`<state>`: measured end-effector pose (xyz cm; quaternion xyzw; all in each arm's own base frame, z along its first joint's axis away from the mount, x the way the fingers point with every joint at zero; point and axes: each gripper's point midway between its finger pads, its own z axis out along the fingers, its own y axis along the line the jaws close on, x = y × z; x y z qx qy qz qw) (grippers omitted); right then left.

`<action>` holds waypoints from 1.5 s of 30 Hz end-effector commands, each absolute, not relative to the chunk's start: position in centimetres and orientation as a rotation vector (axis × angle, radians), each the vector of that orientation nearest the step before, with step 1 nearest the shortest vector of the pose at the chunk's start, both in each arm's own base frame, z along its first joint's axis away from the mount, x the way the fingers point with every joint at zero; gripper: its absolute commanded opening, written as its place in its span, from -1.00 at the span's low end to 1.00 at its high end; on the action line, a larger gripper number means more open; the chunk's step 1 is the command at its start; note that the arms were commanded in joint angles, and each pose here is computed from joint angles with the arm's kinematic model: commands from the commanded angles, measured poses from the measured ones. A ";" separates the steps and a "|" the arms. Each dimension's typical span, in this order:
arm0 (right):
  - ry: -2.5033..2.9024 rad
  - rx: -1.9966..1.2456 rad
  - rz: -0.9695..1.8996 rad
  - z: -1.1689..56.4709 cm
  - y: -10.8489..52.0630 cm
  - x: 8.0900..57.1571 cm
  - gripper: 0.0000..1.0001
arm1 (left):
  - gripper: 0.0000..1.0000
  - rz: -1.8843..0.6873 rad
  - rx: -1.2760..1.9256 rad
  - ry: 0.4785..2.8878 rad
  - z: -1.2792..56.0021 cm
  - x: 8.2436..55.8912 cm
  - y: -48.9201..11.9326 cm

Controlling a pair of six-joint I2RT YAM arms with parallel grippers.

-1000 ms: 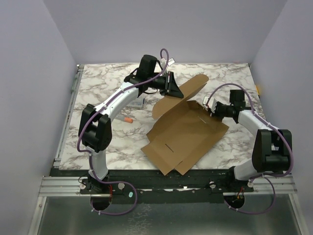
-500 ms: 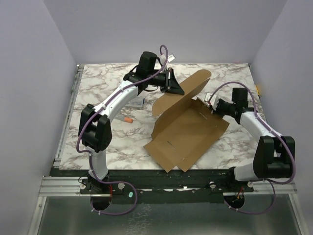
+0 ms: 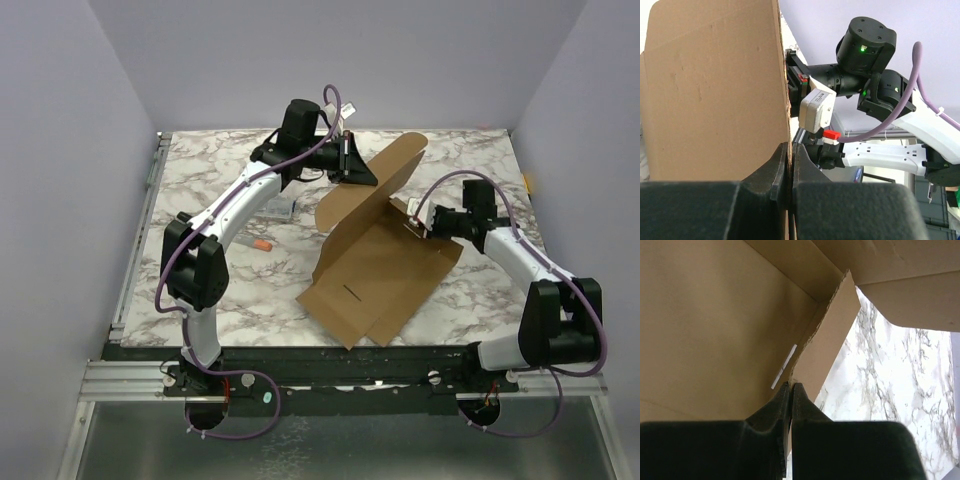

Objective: Fold the paper box
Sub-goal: Fold the paper box at the center of the board.

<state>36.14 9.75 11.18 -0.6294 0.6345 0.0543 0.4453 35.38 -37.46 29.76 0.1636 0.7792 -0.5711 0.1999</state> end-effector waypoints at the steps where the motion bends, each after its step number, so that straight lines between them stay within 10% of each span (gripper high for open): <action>1: 1.668 -1.616 0.150 8.7 9.1 35.1 -0.93 | -0.99 -1.587 0.491 2.087 31.9 36.1 -37.8; 45: 1.769 -1.606 0.133 8.4 9.6 36.4 -0.92 | -0.92 -1.585 0.471 2.043 32.9 39.0 -39.0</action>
